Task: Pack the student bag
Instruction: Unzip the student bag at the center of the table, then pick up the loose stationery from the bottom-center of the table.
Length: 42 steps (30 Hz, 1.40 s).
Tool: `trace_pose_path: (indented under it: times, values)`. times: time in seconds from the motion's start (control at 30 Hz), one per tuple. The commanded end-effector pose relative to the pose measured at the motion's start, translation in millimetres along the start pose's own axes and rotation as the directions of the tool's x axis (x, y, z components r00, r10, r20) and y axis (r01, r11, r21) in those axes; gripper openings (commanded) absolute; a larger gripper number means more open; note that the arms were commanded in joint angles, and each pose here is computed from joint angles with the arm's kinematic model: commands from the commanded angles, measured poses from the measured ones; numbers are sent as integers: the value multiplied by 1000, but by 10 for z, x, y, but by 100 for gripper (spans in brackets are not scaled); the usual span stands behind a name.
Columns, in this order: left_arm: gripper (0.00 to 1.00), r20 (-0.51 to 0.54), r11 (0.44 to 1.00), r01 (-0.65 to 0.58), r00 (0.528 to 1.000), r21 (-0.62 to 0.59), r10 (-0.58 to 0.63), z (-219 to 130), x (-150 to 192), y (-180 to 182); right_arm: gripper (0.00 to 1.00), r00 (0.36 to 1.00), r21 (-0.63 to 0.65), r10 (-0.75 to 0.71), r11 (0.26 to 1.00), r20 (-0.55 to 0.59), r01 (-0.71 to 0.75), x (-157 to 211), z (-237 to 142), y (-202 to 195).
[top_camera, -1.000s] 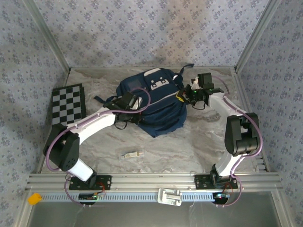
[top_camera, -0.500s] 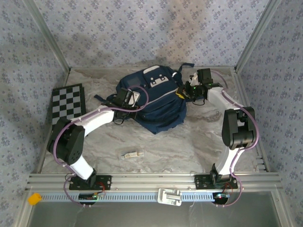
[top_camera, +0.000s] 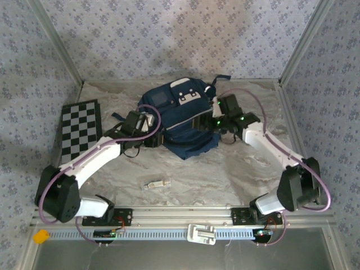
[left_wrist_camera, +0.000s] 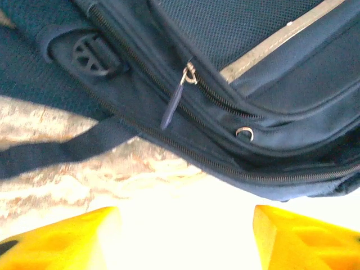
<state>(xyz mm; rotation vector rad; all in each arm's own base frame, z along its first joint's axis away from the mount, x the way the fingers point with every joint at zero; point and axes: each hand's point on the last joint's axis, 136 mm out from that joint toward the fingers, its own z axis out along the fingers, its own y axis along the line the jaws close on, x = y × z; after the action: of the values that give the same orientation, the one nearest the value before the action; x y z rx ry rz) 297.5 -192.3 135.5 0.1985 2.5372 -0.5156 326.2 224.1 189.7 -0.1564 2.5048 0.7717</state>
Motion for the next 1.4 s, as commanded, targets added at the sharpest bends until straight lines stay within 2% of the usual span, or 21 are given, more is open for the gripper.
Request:
trace_pose_path:
  times: [0.0, 0.1, 0.23, 0.37, 0.53, 0.7, 0.87, 1.03, 1.17, 1.2, 1.37]
  values:
    - [65, -47, 994, 112, 993, -15, -112, -139, 223, 82, 82, 988, 55, -141, 988, -60, 144, 395, 64, 68]
    - [66, -47, 982, 178, 982, -60, -181, -212, 364, 208, 86, 948, 5, -303, 952, -96, 305, 736, 183, 356]
    - [70, -31, 972, 226, 973, -61, -228, -339, 450, 256, 88, 868, -111, -476, 879, -144, 463, 1171, 357, 678]
    - [73, -17, 955, 274, 961, -114, -277, -452, 551, 383, 89, 720, -194, -670, 742, -178, 642, 1611, 533, 967]
    - [77, 17, 940, 317, 948, -124, -318, -569, 631, 475, 89, 560, -328, -811, 581, -169, 745, 2076, 709, 1238]
    - [81, 40, 918, 356, 934, -177, -355, -669, 720, 618, 89, 438, -302, -879, 477, -190, 825, 2239, 939, 1233]
    - [82, 80, 903, 389, 921, -184, -381, -739, 727, 689, 87, 350, -298, -913, 400, -210, 866, 2268, 1125, 1192]
    - [83, 96, 892, 401, 916, -209, -389, -795, 733, 762, 83, 289, -329, -931, 351, -223, 877, 2331, 1252, 1205]
    - [83, 113, 885, 411, 911, -219, -395, -816, 740, 806, 79, 253, -350, -937, 327, -241, 878, 2408, 1335, 1142]
    - [83, 114, 884, 413, 911, -219, -397, -821, 740, 812, 78, 254, -355, -942, 320, -220, 878, 2355, 1342, 1254]
    - [84, 114, 883, 420, 907, -211, -405, -814, 744, 826, 71, 240, -389, -943, 316, -232, 865, 2450, 1388, 1224]
